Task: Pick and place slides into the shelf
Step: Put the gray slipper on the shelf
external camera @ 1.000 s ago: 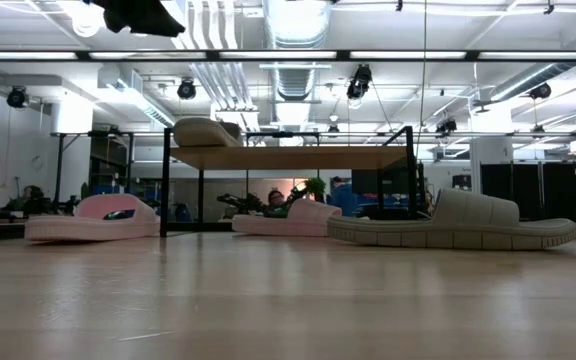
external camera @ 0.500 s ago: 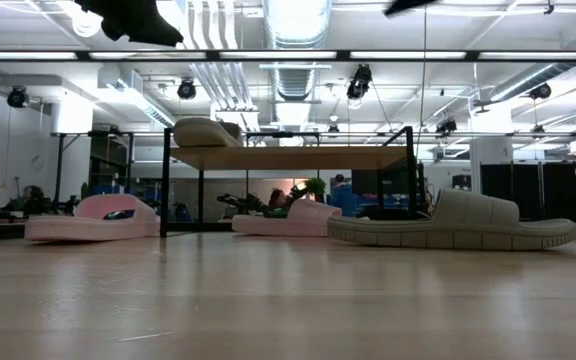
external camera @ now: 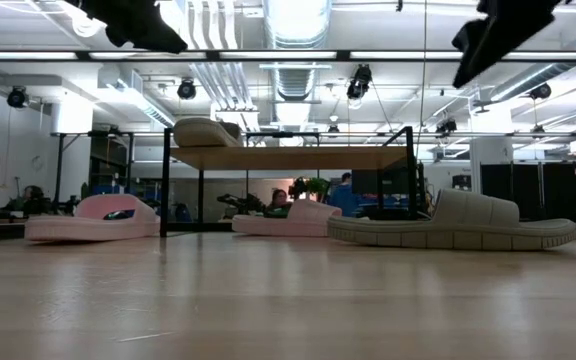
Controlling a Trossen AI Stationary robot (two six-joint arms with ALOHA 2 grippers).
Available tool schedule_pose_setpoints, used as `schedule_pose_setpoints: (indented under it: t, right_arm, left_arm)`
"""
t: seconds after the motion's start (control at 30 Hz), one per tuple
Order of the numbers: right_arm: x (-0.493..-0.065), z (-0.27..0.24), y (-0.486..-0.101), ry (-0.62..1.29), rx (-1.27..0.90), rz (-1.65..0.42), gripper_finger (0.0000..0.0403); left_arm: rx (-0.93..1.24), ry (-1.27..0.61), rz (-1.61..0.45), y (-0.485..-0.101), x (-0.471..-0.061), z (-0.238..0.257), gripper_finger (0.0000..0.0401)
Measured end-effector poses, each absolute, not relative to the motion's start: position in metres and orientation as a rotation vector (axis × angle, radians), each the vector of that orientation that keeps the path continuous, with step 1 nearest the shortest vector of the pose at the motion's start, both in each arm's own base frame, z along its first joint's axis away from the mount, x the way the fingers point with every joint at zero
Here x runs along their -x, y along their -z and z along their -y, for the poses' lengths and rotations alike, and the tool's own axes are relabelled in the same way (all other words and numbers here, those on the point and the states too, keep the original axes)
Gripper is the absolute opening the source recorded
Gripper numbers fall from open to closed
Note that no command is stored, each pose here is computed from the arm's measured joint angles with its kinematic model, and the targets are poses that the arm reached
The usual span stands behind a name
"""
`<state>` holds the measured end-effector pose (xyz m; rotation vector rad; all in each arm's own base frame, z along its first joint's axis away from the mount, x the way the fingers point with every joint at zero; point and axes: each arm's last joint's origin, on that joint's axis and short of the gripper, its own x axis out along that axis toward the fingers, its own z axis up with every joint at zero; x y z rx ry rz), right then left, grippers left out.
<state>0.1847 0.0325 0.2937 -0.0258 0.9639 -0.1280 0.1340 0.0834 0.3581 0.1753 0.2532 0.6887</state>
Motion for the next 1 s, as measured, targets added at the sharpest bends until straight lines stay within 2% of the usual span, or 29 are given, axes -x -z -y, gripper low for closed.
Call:
schedule_pose_setpoints:
  t: [0.13,0.3,0.53,0.7,1.0]
  right_arm:
    - [-0.182,-0.036,-0.277,0.01,0.026,-1.111,0.0215]
    - [-0.185,-0.037,-0.258,-0.013,0.085,-1.23,0.0215]
    - [-0.198,-0.039,-0.235,0.023,0.093,-1.339,0.0215]
    - [-0.207,-0.038,-0.217,0.085,0.191,-1.416,0.0212]
    - [-0.216,-0.038,-0.189,0.134,0.292,-1.543,0.0183]
  left_arm:
    - [-0.178,-0.69,-0.245,-0.357,-0.139,-0.086,0.018]
    - [-0.178,-0.69,-0.245,-0.357,-0.142,-0.088,0.018]
    - [-0.176,-0.688,-0.258,-0.354,-0.144,-0.089,0.018]
    - [-0.176,-0.689,-0.257,-0.355,-0.144,-0.089,0.018]
    - [-0.176,-0.688,-0.259,-0.354,-0.144,-0.089,0.018]
